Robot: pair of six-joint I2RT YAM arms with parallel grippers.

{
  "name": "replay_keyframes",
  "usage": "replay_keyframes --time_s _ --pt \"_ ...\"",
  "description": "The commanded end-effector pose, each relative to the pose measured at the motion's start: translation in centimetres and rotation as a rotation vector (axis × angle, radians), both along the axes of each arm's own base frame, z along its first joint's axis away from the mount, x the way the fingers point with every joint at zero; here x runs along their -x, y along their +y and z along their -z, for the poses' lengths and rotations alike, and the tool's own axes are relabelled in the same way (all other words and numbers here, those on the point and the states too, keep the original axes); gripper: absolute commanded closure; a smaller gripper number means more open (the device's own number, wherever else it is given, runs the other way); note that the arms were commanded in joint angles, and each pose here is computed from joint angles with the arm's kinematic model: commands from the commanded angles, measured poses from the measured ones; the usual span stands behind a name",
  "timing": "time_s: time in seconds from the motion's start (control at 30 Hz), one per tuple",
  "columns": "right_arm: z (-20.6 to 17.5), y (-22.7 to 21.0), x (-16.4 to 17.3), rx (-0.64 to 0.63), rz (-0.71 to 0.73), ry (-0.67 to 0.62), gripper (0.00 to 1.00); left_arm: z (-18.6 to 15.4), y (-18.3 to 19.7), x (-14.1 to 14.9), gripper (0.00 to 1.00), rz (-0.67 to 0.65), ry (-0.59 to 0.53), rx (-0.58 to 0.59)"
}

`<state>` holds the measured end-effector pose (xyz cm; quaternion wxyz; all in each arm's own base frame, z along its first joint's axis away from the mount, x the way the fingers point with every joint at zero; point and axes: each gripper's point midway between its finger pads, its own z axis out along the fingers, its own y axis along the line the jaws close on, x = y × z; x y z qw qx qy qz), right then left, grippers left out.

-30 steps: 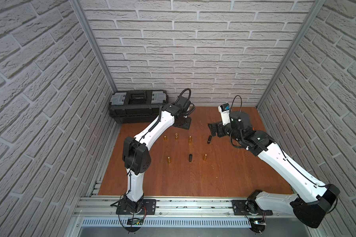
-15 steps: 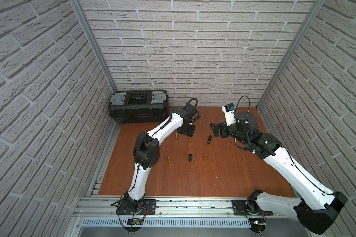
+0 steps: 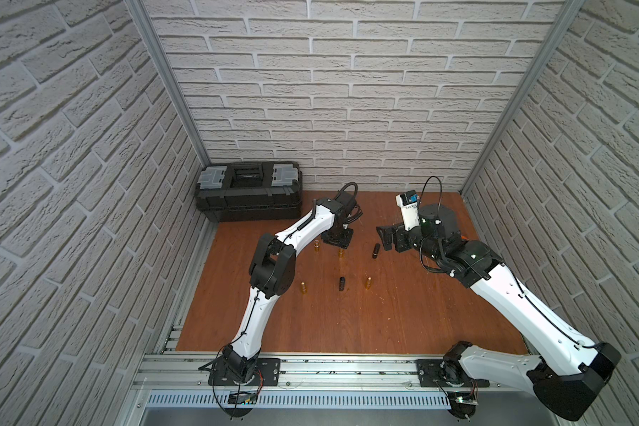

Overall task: Open the lipstick cap
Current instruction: Pick up the lipstick at the center of the board.

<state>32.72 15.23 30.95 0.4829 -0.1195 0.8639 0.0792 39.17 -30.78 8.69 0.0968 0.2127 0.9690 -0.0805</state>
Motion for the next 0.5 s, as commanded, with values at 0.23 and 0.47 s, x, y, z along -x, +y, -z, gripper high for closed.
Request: replay_keyframes --time_s 0.23,0.47 --pt "0.8 -0.5 -0.2 0.017 0.024 -0.015 0.0 0.5 -1.4 0.3 0.54 0.03 0.014 -0.005" --pt "1.4 -0.1 -0.7 0.033 0.017 0.009 0.01 0.7 -1.6 0.3 0.54 0.031 0.007 -0.004"
